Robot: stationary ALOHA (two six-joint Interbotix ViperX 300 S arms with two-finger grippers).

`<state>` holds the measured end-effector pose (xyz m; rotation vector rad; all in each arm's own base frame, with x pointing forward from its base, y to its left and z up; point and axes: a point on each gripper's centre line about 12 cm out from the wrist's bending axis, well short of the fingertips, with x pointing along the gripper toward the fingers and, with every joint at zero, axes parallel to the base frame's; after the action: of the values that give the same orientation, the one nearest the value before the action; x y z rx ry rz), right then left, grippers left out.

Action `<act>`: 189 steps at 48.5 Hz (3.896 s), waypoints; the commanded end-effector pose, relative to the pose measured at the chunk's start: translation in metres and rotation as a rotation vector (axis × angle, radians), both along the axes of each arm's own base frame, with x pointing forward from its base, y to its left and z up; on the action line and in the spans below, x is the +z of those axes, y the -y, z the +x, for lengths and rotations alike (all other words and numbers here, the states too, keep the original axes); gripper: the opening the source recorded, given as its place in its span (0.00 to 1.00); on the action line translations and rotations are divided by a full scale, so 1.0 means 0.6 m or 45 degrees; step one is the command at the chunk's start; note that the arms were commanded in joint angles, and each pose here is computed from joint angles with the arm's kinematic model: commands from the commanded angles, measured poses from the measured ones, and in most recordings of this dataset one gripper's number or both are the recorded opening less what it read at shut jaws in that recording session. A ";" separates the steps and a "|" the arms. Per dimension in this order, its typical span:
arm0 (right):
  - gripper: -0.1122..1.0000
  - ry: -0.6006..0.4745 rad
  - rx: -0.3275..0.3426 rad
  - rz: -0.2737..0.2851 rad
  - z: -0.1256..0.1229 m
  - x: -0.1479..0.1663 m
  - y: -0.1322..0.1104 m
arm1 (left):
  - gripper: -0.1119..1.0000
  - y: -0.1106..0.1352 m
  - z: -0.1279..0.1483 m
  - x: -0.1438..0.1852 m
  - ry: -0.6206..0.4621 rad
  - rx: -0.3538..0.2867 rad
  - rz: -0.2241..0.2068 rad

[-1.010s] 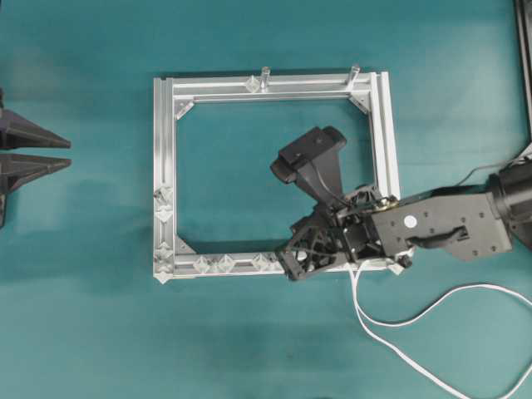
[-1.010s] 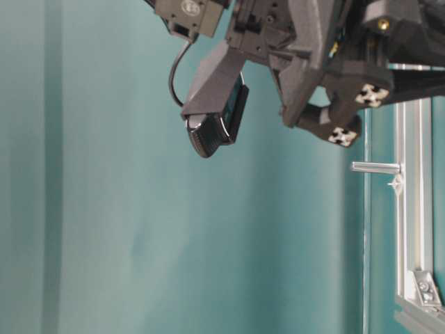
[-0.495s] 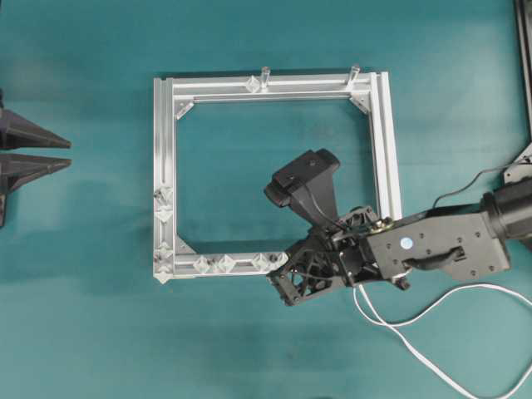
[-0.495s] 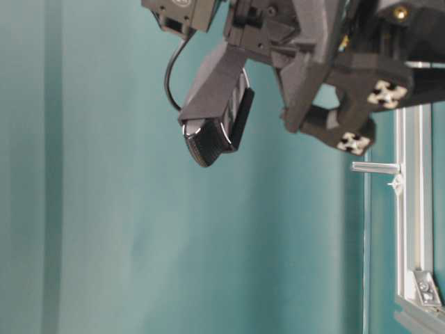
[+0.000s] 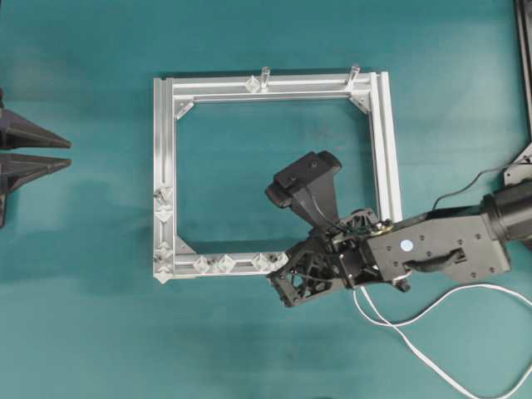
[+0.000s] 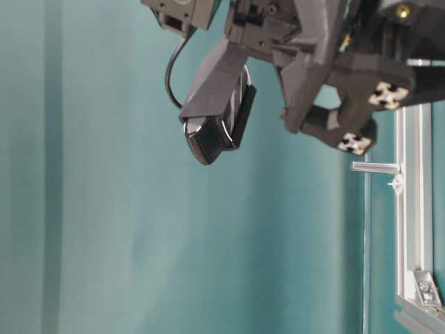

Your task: Move the cable alternately left and right between 8 closely spaced pins so it hooks onto each one.

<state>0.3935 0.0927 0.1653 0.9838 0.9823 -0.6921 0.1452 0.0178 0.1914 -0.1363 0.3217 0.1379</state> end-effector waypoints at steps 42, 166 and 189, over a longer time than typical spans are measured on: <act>0.26 0.031 0.019 0.059 -0.013 0.023 -0.073 | 0.43 0.000 0.003 0.006 0.016 -0.001 -0.003; 0.26 0.077 -0.026 -0.102 0.127 0.025 -0.024 | 0.43 0.013 0.003 0.004 0.012 -0.067 -0.004; 0.26 0.077 -0.017 -0.109 0.127 0.025 -0.023 | 0.43 0.013 0.002 -0.004 -0.002 -0.067 -0.005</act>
<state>0.4685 0.1065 0.1675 0.9232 0.9095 -0.7261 0.1442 0.0106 0.1845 -0.1290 0.3416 0.0902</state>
